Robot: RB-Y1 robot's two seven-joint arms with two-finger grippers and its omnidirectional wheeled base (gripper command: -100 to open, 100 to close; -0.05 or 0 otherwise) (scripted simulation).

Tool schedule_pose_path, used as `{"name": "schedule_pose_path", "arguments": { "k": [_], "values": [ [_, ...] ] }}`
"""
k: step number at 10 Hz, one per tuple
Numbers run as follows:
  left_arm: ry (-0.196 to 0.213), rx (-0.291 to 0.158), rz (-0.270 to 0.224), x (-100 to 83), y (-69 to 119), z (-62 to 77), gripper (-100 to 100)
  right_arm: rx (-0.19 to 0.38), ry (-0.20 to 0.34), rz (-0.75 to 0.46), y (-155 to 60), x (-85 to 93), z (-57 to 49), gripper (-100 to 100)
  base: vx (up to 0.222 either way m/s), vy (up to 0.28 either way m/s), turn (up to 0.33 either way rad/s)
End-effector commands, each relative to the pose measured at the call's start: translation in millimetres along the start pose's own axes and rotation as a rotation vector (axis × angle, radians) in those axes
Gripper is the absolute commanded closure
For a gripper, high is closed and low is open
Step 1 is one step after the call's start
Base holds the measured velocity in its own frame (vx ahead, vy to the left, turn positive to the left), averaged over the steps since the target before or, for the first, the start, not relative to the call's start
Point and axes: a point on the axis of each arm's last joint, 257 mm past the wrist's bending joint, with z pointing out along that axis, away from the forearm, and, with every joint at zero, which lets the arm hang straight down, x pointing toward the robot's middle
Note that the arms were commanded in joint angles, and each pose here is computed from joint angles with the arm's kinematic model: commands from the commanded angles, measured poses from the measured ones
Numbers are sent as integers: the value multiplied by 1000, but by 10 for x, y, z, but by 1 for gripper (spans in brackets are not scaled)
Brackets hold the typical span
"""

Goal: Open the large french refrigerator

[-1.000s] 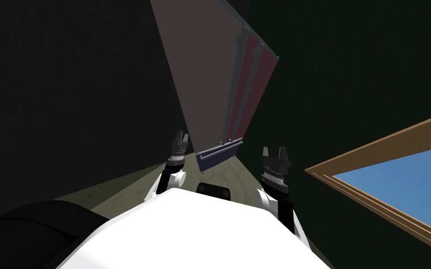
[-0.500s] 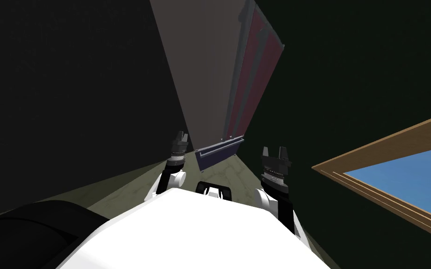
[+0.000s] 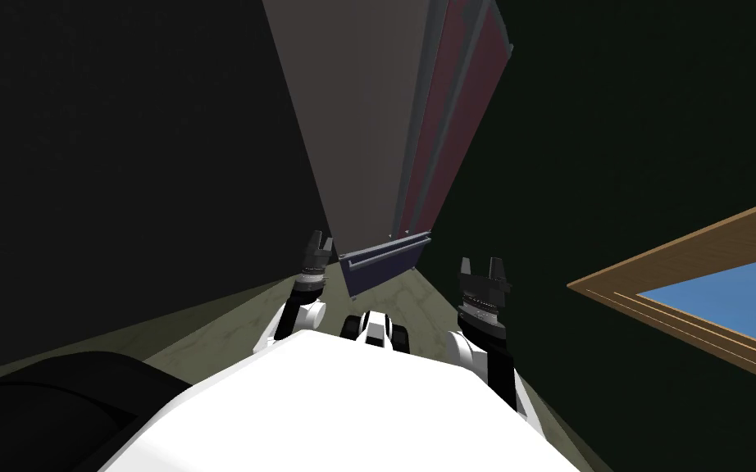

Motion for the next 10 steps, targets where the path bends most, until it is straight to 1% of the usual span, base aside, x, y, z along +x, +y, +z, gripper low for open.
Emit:
{"name": "schedule_pose_path", "arguments": {
  "k": [1, 5, 10],
  "values": [
    [28, -36, 10, 51, 212, -45, -100, 0, 0, 0, 0, 0, 0, 0, 11, 9, -12],
    [63, -110, 23, 124, 592, -166, -100, 0, 0, 0, 0, 0, 0, 0, 15, 9, -12],
    [101, -219, 39, 206, 1136, -383, -100, 0, 0, 0, 0, 0, 0, 0, 20, 12, -16]
  ]
}}
